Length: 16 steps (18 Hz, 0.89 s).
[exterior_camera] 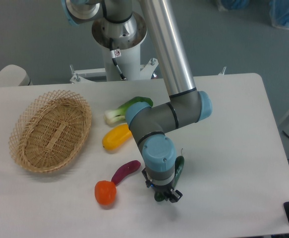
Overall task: Pick up the cucumber from the table
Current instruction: 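Lift the held cucumber up off the table and raise the arm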
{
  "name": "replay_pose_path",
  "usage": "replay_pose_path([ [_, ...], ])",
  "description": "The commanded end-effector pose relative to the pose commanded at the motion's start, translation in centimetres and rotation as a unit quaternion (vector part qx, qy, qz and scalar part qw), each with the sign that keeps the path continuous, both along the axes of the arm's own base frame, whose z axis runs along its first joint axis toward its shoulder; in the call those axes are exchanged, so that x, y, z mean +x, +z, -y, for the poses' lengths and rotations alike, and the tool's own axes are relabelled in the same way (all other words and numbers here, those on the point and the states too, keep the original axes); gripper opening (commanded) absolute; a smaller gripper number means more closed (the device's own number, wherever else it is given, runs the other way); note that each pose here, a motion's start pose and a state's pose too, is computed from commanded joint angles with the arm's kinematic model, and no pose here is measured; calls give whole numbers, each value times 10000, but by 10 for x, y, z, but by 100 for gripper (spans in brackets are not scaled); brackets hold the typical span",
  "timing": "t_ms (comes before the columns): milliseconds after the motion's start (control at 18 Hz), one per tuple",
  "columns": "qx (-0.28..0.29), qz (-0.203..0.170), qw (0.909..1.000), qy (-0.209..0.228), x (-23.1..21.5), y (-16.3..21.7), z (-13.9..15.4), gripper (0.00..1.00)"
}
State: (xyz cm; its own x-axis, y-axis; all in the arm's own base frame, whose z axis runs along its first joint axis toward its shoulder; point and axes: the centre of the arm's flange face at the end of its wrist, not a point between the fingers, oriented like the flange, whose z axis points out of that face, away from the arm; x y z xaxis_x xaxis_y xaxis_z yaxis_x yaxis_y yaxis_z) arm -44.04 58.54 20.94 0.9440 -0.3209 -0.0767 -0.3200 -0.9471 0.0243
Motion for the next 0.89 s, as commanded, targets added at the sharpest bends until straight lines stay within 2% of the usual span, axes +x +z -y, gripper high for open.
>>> replay_pose_path([
  [167, -173, 198, 9997, 23, -11, 17, 0, 18],
  [556, -213, 280, 9992, -199, -60, 61, 19, 18],
  [778, -158, 249, 9990, -338, -87, 61, 23, 18],
  [889, -198, 399, 9984, -339, -92, 60, 22, 17],
])
